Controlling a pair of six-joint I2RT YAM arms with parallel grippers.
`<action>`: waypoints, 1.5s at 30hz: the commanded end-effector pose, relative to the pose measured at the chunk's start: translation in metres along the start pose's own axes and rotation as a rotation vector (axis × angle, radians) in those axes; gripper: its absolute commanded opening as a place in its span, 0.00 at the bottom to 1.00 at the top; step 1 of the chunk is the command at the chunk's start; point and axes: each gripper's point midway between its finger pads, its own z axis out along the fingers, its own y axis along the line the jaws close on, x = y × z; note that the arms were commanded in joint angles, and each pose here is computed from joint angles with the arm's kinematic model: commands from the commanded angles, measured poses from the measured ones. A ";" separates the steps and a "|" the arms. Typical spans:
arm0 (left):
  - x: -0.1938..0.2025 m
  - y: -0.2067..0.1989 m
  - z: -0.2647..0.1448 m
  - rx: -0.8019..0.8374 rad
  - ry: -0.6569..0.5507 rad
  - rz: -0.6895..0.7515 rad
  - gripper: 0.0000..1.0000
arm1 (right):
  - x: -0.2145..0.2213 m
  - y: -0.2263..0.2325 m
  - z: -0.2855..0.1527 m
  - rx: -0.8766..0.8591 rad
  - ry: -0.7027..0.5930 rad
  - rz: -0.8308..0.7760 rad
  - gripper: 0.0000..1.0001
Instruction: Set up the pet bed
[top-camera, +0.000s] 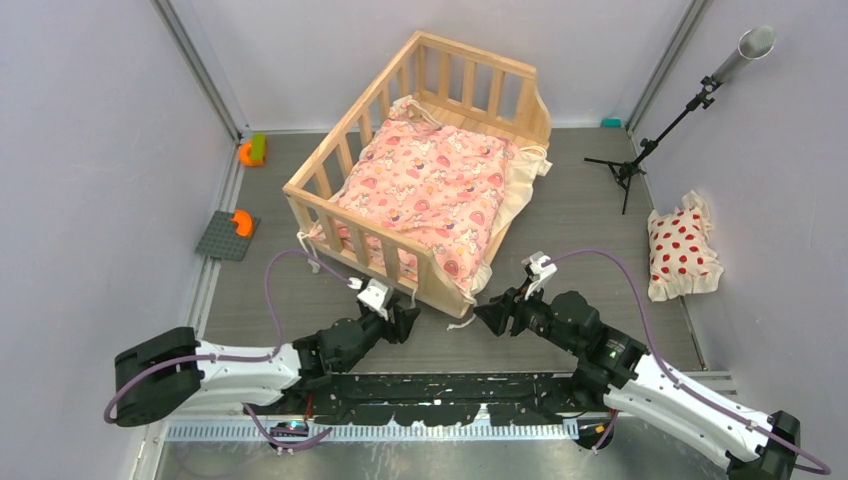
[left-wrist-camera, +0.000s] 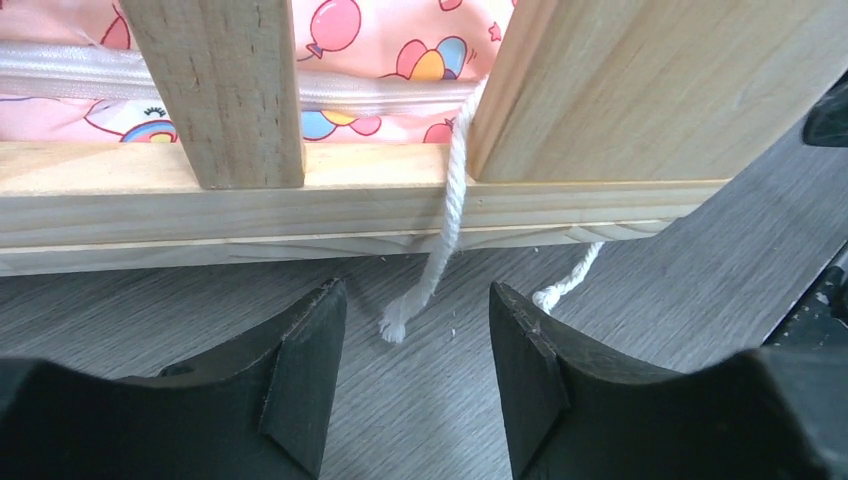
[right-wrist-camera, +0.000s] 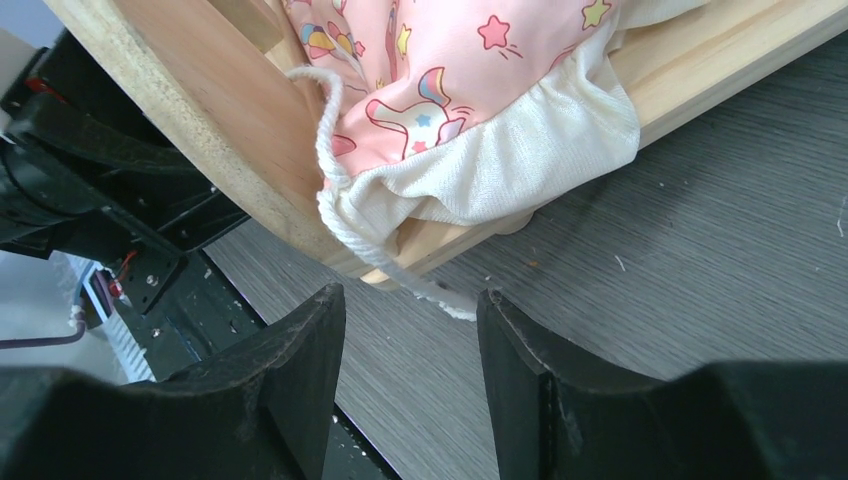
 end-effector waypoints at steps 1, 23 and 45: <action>-0.036 -0.003 0.012 -0.040 -0.132 -0.048 0.54 | -0.009 0.006 -0.003 -0.025 -0.042 0.011 0.56; -0.028 -0.017 0.031 -0.017 -0.126 -0.067 0.00 | 0.007 -0.006 -0.008 0.035 0.013 0.046 0.54; -0.018 -0.015 -0.044 0.048 0.169 -0.233 0.00 | 0.002 0.000 0.031 -0.004 -0.071 -0.127 0.53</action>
